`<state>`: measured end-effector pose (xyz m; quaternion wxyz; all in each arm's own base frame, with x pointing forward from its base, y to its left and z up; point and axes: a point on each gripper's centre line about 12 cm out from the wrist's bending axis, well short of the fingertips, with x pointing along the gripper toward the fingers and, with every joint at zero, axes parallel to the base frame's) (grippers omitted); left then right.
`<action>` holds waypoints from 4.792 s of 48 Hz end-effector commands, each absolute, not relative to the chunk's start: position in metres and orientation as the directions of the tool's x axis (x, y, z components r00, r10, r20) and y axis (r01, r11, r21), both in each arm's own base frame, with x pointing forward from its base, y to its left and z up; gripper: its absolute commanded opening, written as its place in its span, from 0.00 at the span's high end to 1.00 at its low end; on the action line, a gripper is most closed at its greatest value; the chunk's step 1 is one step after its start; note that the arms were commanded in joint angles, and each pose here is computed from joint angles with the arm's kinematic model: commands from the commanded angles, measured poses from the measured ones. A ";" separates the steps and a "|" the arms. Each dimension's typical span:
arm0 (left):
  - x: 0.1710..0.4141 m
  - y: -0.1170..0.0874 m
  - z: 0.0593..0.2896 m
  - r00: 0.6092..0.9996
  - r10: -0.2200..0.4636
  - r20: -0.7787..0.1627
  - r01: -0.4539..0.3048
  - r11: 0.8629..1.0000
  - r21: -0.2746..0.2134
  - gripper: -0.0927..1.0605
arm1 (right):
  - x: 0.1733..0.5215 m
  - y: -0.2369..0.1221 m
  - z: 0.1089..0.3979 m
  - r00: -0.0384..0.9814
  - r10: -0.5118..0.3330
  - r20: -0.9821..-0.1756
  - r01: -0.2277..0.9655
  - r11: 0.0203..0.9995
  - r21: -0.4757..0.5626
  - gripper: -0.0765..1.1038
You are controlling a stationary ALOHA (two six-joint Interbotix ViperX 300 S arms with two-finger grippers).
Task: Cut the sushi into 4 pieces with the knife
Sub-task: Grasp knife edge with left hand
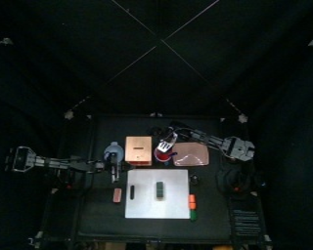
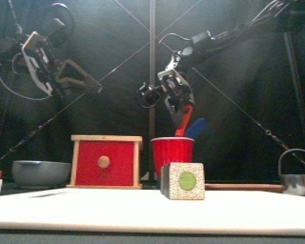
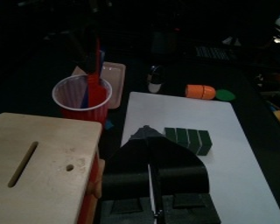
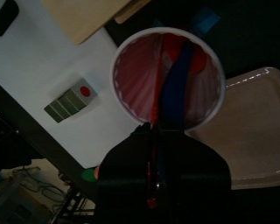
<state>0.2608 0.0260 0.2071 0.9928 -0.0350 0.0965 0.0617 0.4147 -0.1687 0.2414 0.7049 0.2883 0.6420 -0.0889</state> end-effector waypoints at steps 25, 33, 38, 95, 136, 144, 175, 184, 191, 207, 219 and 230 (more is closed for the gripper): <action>0.260 0.030 0.210 0.972 0.146 -0.184 -0.165 0.982 -0.094 0.93 | 0.424 -0.167 0.329 0.276 0.187 -0.943 0.412 0.863 0.292 0.65; 0.258 0.032 0.213 0.973 0.152 -0.174 -0.170 0.981 -0.095 0.93 | 0.422 -0.168 0.346 0.309 0.169 -0.936 0.402 0.869 0.289 0.65; 0.257 0.033 0.215 0.974 0.155 -0.165 -0.172 0.980 -0.096 0.93 | 0.420 -0.169 0.358 0.325 0.161 -0.932 0.395 0.872 0.288 0.65; 0.250 0.047 0.224 0.969 0.215 -0.121 -0.228 0.968 -0.102 0.93 | 0.364 -0.159 0.442 0.633 -0.047 -0.772 0.376 0.891 0.254 0.65; 0.238 0.054 0.257 0.968 0.251 0.011 -0.249 0.963 -0.106 0.93 | 0.309 -0.056 0.333 0.940 -0.153 -0.304 0.217 0.957 0.190 0.65; 0.243 0.054 0.263 0.970 0.244 0.016 -0.241 0.966 -0.091 0.86 | 0.308 -0.034 0.313 0.967 -0.107 -0.231 0.140 0.982 0.129 0.65; 0.285 0.023 0.275 0.985 0.088 -0.147 -0.095 0.995 -0.043 0.03 | 0.305 -0.025 0.293 0.968 -0.084 -0.236 0.110 0.989 0.096 0.65; 0.297 0.023 0.266 0.979 0.083 -0.185 -0.089 0.996 -0.026 0.04 | 0.304 -0.025 0.293 0.968 -0.084 -0.236 0.109 0.989 0.095 0.65; 0.312 0.024 0.253 0.967 0.078 -0.242 -0.084 0.996 -0.014 0.06 | 0.304 -0.025 0.293 0.968 -0.083 -0.236 0.108 0.990 0.095 0.65; 0.340 0.034 0.235 0.946 0.095 -0.309 -0.097 0.995 0.008 0.17 | 0.304 -0.024 0.290 0.967 -0.081 -0.243 0.107 0.990 0.095 0.65; 0.340 0.035 0.238 0.949 0.094 -0.302 -0.091 0.996 0.024 0.30 | 0.302 -0.024 0.286 0.964 -0.080 -0.252 0.107 0.989 0.097 0.65; 0.340 0.034 0.235 0.947 0.090 -0.309 -0.085 0.996 0.030 0.37 | 0.302 -0.025 0.286 0.964 -0.084 -0.254 0.113 0.988 0.101 0.65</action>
